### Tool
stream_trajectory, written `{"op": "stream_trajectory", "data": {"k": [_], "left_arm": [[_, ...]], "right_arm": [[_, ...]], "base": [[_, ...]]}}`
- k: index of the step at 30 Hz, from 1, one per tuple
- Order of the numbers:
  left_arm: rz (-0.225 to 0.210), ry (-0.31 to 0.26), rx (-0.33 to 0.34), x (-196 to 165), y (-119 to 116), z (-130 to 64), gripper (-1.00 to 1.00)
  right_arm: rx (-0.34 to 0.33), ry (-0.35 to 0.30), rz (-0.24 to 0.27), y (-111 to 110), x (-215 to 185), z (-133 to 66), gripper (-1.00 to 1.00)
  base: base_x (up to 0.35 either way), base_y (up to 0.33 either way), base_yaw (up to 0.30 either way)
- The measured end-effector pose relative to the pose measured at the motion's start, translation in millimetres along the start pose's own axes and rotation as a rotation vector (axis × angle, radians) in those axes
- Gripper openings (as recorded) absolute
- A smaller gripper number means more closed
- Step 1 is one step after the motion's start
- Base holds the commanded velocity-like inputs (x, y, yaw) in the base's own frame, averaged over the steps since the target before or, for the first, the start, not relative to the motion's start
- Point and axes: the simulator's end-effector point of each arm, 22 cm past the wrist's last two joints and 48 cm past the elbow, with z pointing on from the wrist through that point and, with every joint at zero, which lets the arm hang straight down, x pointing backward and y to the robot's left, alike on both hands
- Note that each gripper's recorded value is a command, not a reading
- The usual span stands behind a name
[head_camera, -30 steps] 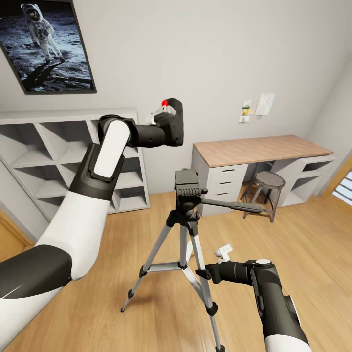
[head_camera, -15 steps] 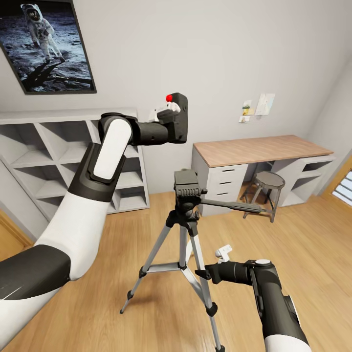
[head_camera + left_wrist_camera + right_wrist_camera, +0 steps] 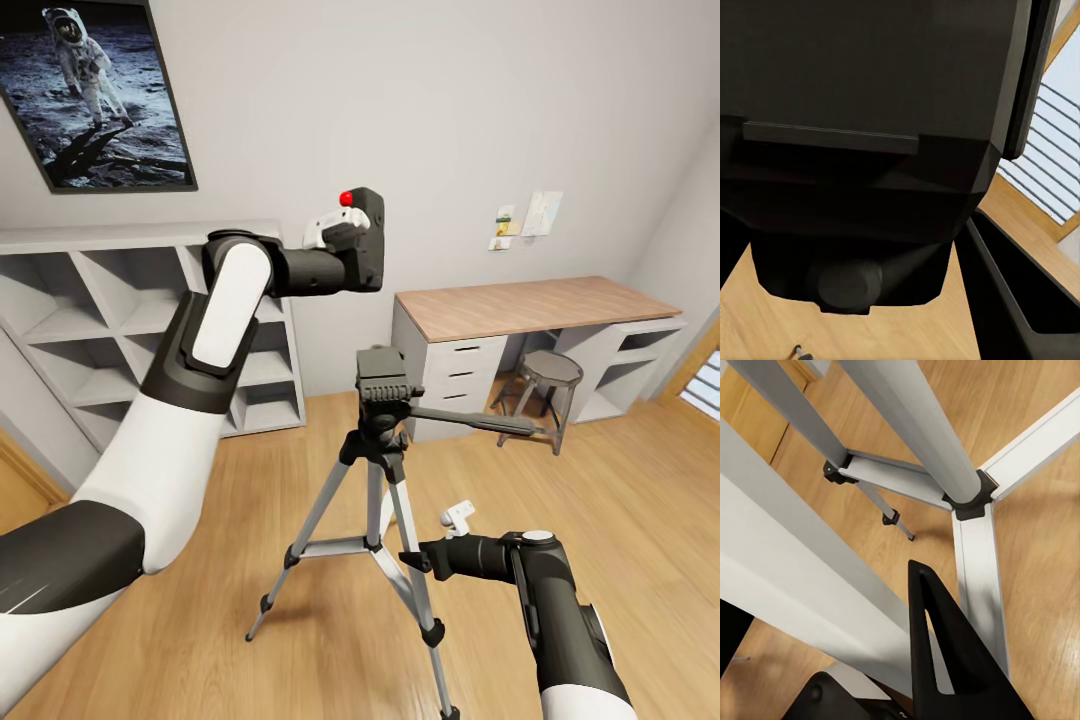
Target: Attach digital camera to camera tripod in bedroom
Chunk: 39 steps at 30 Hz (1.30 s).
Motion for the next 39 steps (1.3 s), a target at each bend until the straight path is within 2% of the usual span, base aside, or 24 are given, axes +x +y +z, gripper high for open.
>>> {"op": "stream_trajectory", "data": {"k": [2,7,8,13,14,15,19,24,27,28,29,33,34,35,36,37,38,39], "left_arm": [[0.005,0.003,-0.015,1.4,2.7,0.9,-1.00],[0.017,-0.009,-0.106,-4.0,20.9,-2.6,-1.00],[0.021,-0.012,-0.147,-5.2,29.5,-4.5,-1.00],[0.023,-0.027,-0.271,-10.0,53.8,-12.9,-1.00],[0.029,-0.032,-0.345,-11.7,69.0,-18.5,-1.00],[0.024,-0.036,-0.363,-12.6,72.1,-20.3,-1.00],[0.026,-0.039,-0.402,-13.4,77.8,-23.8,-1.00],[0.049,-0.025,-0.414,-7.9,75.8,-20.2,-1.00],[0.062,0.028,-0.444,8.8,89.7,-12.2,-1.00],[0.060,0.067,-0.459,20.3,106.2,-9.4,-1.00],[0.054,0.072,-0.448,21.9,107.1,-8.0,-1.00],[0.039,0.082,-0.313,24.8,93.6,-0.7,-1.00],[0.033,0.079,-0.230,23.7,84.1,0.6,-1.00],[0.036,0.077,-0.193,22.5,81.4,0.0,-1.00],[0.031,0.071,-0.107,19.8,72.7,-2.0,-1.00],[0.035,0.067,-0.074,18.2,70.5,-4.0,-1.00],[0.036,0.055,-0.003,13.6,62.5,-7.8,-1.00],[0.042,0.046,0.019,10.6,60.8,-9.8,-1.00]], "right_arm": [[0.001,-0.001,0.000,-0.3,-0.1,-0.2,-1.00],[0.003,-0.003,0.003,-1.4,-0.3,-1.1,-1.00],[0.003,-0.003,0.003,-1.4,-0.3,-1.1,-1.00],[0.004,-0.004,0.003,-1.6,-0.4,-1.2,-1.00],[0.004,-0.004,0.003,-1.6,-0.4,-1.3,-1.00],[0.004,-0.004,0.003,-1.6,-0.4,-1.3,-1.00],[0.003,-0.003,0.003,-1.3,-0.2,-1.0,-1.00],[0.003,-0.003,0.004,-1.5,-0.3,-1.1,-1.00],[0.003,-0.003,0.004,-1.5,-0.3,-1.0,-1.00],[0.004,0.001,0.006,-1.8,0.7,-0.8,-1.00],[0.006,0.003,0.010,-2.3,1.3,-0.9,-1.00],[0.005,0.003,0.010,-2.0,1.4,-0.9,-1.00],[0.005,0.004,0.010,-1.9,1.4,-0.9,-1.00],[0.005,0.004,0.010,-1.9,1.4,-0.9,-1.00],[0.005,0.004,0.010,-1.9,1.4,-0.9,-1.00],[0.005,0.004,0.010,-2.0,1.4,-0.9,-1.00],[0.005,0.004,0.010,-2.0,1.5,-1.0,-1.00],[0.005,0.004,0.010,-2.1,1.5,-1.0,-1.00]], "base": [[0.000,0.000,0.000],[0.000,0.000,0.000],[0.000,0.000,0.000],[0.000,0.000,0.000],[0.000,0.000,0.000],[0.000,0.000,0.000],[0.000,0.000,0.000],[0.000,0.000,0.000],[0.000,0.000,0.000],[0.000,0.000,0.000],[0.000,0.000,0.000],[0.000,0.000,0.000],[0.000,0.000,0.000],[0.000,0.000,0.000],[0.000,0.000,0.000],[0.000,0.000,0.000],[0.000,0.000,0.000],[0.000,0.000,0.000]]}}
